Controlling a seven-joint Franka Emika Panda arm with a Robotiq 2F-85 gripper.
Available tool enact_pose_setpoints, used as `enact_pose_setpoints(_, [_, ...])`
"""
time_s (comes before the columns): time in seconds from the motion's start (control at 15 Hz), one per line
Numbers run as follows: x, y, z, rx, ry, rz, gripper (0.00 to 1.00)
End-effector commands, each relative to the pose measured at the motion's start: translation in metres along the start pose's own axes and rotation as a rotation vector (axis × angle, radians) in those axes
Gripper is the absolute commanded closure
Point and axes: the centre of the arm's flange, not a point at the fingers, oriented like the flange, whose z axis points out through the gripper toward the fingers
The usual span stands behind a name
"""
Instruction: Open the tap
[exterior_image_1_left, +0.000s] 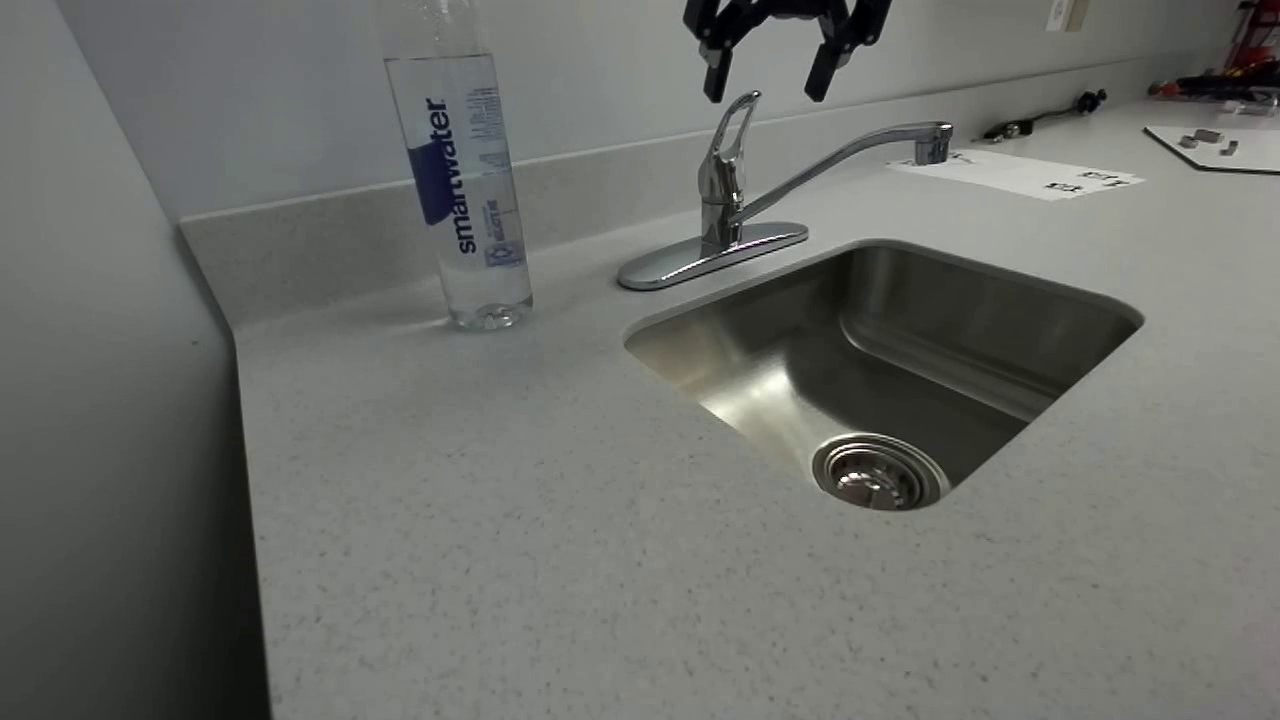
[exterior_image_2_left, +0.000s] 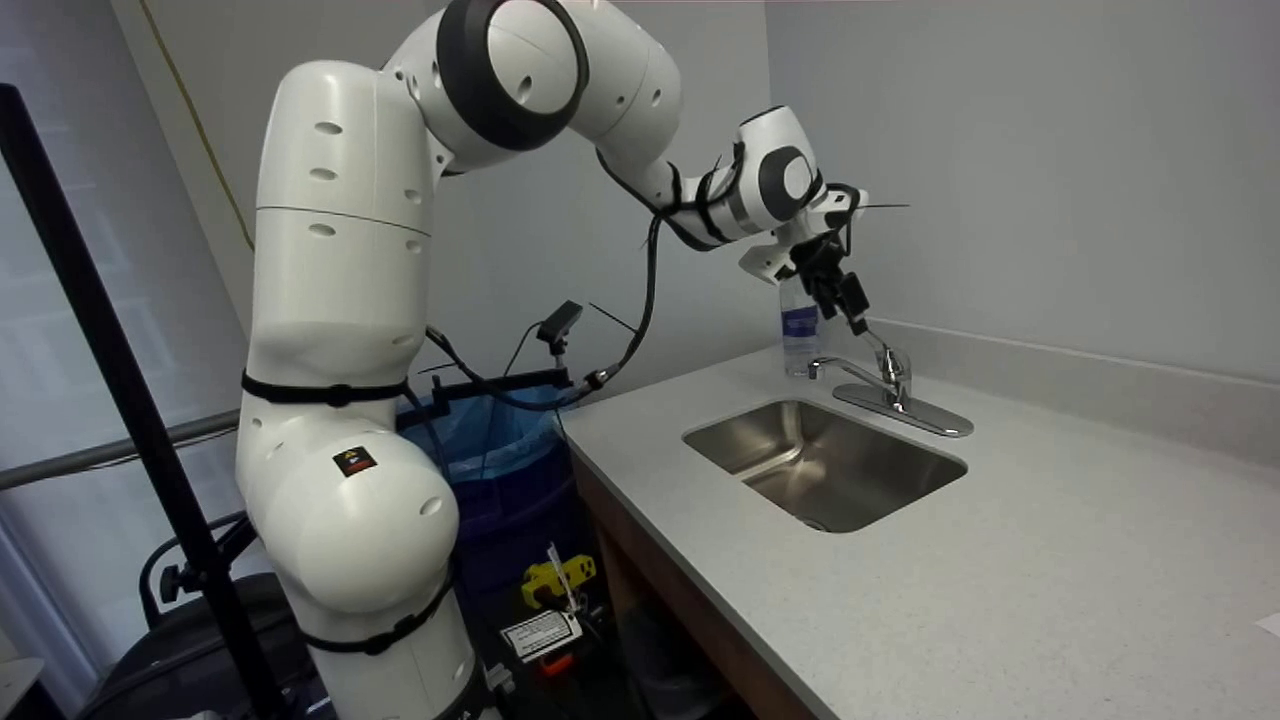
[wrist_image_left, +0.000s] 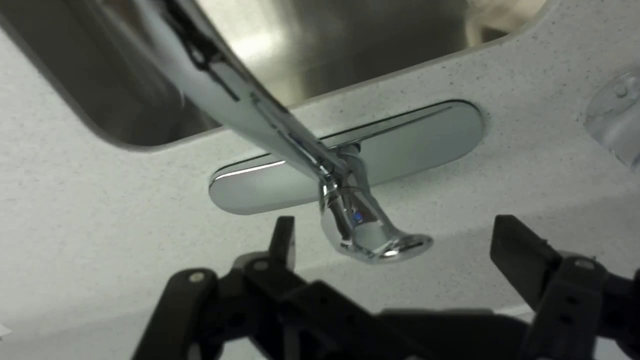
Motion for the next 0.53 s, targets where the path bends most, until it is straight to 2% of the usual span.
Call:
enact_pose_setpoints(0.0, [0.009,0.043,-0.039,0.020,-0.037,-0.029,0.00])
enact_pose_setpoints(0.47, [0.014,0.094,-0.088,0.083,-0.012,-0.034,0.00])
